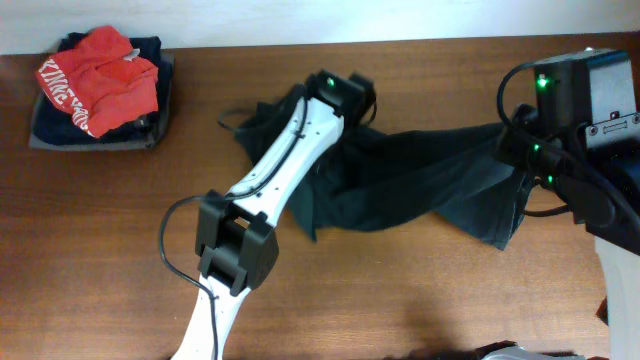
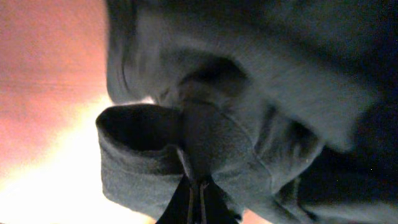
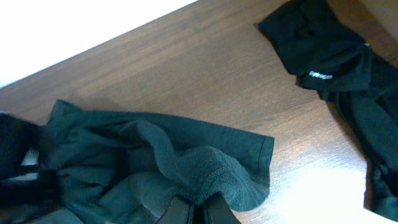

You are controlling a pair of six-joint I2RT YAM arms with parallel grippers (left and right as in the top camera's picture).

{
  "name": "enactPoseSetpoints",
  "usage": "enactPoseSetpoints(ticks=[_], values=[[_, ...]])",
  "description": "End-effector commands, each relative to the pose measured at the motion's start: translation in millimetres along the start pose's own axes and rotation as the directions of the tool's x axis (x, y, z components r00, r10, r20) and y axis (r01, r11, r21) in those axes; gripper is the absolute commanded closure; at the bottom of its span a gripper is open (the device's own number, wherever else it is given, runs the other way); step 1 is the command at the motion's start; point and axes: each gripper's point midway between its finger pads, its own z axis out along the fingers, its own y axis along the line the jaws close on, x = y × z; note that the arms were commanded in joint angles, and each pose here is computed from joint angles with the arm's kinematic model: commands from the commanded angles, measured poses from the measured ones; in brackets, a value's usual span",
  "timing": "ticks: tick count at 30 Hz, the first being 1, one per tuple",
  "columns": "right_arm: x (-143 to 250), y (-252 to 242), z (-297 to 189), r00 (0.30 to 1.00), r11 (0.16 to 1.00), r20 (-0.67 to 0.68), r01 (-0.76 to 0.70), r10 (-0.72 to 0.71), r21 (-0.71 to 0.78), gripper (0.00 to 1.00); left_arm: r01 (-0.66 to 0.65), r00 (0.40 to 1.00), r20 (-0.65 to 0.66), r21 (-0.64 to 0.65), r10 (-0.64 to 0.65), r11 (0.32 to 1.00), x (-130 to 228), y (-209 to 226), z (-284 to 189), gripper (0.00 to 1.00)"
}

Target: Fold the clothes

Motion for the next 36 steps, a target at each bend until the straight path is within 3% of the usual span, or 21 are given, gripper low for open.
enactPoseSetpoints(ticks=[1, 6, 14, 21, 28, 36], values=[[-14, -15, 0, 0.997, 0.997, 0.054, -0.053, 0.05, 0.054, 0.95, 0.071, 0.982, 0.171, 0.033, -0.076, 0.997, -41, 25, -40, 0.99], [-23, -40, 5, 0.987, 0.984, 0.06, -0.153, 0.147, 0.097, 0.95, 0.15, 0.93, 0.315, 0.14, -0.188, 0.979, -76, 65, -87, 0.99], [-40, -54, 4, 0.975, 0.976, 0.096, -0.206, 0.198, 0.073, 0.96, 0.202, 0.821, 0.49, 0.232, -0.294, 0.951, -90, 136, -157, 0.99], [-56, -28, -33, 0.973, 0.978, 0.141, -0.169, 0.185, -0.119, 0.96, 0.19, 0.683, 0.632, 0.33, -0.366, 0.925, -59, 181, -239, 0.99], [-61, -30, -84, 0.956, 0.966, 0.217, -0.154, 0.199, -0.209, 0.96, 0.16, 0.56, 0.705, 0.423, -0.435, 0.892, -7, 219, -303, 0.99], [-59, -25, -93, 0.958, 0.961, 0.215, -0.134, 0.188, -0.244, 0.97, 0.111, 0.538, 0.719, 0.456, -0.439, 0.883, 10, 222, -319, 0.99]])
